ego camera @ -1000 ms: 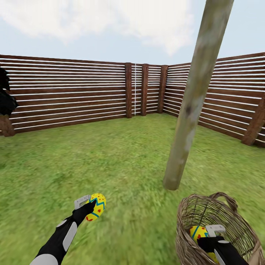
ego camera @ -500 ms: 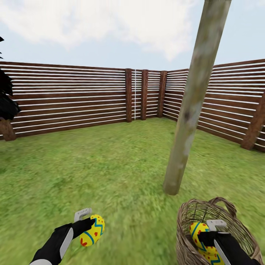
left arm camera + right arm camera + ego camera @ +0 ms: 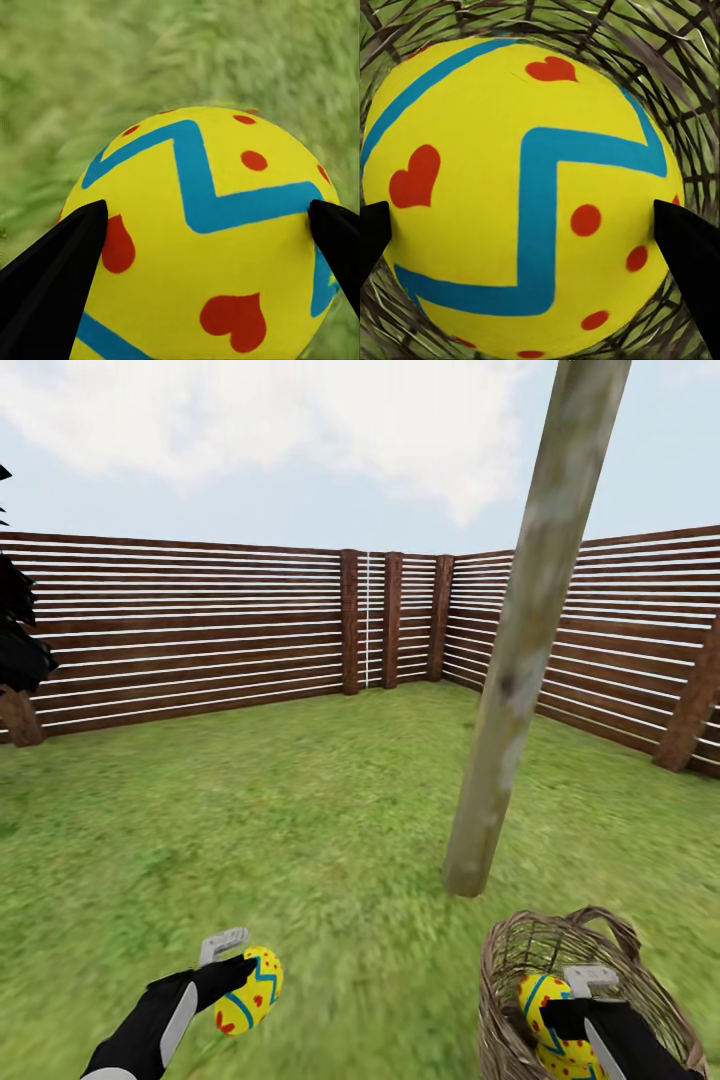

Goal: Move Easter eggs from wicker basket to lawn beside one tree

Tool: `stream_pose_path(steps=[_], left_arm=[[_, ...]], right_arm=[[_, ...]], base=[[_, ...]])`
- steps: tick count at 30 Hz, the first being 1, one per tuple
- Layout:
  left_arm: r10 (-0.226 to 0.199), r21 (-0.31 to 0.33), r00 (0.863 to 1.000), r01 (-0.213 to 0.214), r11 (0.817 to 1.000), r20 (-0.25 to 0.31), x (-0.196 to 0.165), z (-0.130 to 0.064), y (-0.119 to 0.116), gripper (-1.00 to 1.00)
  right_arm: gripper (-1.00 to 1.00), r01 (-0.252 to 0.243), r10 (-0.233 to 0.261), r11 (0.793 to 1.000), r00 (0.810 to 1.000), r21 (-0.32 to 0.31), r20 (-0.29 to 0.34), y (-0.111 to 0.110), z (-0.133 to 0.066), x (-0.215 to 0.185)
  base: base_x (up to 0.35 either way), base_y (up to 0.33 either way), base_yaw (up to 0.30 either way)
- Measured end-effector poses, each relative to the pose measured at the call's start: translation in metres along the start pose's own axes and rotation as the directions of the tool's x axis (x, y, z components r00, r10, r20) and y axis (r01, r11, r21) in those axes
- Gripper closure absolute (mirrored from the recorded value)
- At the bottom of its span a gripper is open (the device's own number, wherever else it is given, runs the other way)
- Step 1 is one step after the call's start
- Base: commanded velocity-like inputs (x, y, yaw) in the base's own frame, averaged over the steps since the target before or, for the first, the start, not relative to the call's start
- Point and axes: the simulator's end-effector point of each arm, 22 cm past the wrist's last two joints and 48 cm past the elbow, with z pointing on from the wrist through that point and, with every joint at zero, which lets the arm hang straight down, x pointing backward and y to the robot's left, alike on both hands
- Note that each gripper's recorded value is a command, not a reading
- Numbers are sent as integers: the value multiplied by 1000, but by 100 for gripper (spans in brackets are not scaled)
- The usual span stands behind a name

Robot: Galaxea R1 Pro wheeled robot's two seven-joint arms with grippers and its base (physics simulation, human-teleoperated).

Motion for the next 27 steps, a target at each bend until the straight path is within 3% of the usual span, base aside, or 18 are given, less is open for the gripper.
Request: stream_pose_path(steps=[4,10,15,27], left_arm=[[0,-21,1000,0,1000,-13,14,-1,14,100],[-13,-11,998,13,1000,-54,55,3,4,100],[-10,-24,999,9,1000,-41,75,1,13,100],[-11,-27,999,10,1000,-49,62,-11,7,100]], right_arm=[[100,8,-9,1000,1000,23,1,-16,-1,-2],[100,6,-7,1000,1000,18,19,-11,0,-5],[100,7,-7,1000,1000,18,20,-11,0,-5],[100,7,-8,1000,1000,21,19,-14,-15,-19]], base=[[0,0,0],[0,0,0],[0,0,0],[0,0,0]])
